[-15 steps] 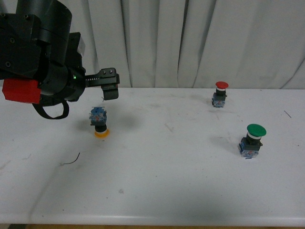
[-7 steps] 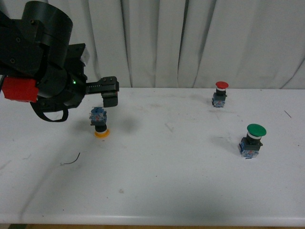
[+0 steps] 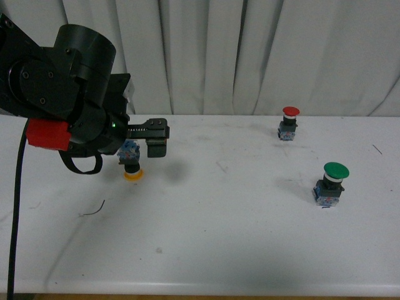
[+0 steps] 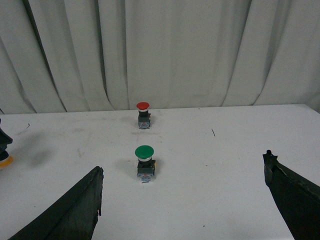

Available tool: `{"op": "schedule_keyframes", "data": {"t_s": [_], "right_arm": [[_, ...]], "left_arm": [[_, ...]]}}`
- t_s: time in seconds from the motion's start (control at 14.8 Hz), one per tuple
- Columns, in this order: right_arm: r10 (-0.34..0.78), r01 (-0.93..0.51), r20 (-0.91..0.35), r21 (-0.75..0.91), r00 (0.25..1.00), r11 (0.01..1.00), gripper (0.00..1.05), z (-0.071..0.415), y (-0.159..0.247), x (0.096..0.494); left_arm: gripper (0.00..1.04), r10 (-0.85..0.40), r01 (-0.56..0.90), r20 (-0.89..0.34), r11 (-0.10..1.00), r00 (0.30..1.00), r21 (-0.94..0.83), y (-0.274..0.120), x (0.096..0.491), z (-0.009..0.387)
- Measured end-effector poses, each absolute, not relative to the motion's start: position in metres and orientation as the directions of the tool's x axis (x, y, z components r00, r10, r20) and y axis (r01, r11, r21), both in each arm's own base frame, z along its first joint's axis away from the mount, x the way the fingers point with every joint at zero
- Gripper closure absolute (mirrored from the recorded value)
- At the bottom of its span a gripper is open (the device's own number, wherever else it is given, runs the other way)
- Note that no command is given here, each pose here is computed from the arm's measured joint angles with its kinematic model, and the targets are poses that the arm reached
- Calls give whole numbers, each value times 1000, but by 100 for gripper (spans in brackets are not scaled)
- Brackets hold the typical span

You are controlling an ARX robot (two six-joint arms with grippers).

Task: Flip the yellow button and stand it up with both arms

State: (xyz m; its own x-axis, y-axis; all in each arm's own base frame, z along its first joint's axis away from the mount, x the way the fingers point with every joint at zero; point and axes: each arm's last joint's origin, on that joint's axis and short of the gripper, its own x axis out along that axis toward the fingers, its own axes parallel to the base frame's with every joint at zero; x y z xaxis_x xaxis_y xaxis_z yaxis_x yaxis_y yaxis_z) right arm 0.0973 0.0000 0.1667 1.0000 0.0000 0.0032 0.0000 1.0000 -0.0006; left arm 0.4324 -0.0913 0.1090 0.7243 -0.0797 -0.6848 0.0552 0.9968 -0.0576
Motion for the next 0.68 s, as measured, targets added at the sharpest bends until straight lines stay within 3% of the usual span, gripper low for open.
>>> {"op": "schedule_keyframes", "data": {"t_s": [0.34, 0.68], "right_arm": [[0, 0, 3, -1, 1000, 1000, 6, 167, 0, 97], [0, 0, 3, -1, 1000, 1000, 6, 167, 0, 97]], "left_arm": [[7, -33, 29, -661, 999, 749, -17, -92, 439, 107], [7, -26, 37, -681, 999, 732, 1, -94, 441, 96]]}}
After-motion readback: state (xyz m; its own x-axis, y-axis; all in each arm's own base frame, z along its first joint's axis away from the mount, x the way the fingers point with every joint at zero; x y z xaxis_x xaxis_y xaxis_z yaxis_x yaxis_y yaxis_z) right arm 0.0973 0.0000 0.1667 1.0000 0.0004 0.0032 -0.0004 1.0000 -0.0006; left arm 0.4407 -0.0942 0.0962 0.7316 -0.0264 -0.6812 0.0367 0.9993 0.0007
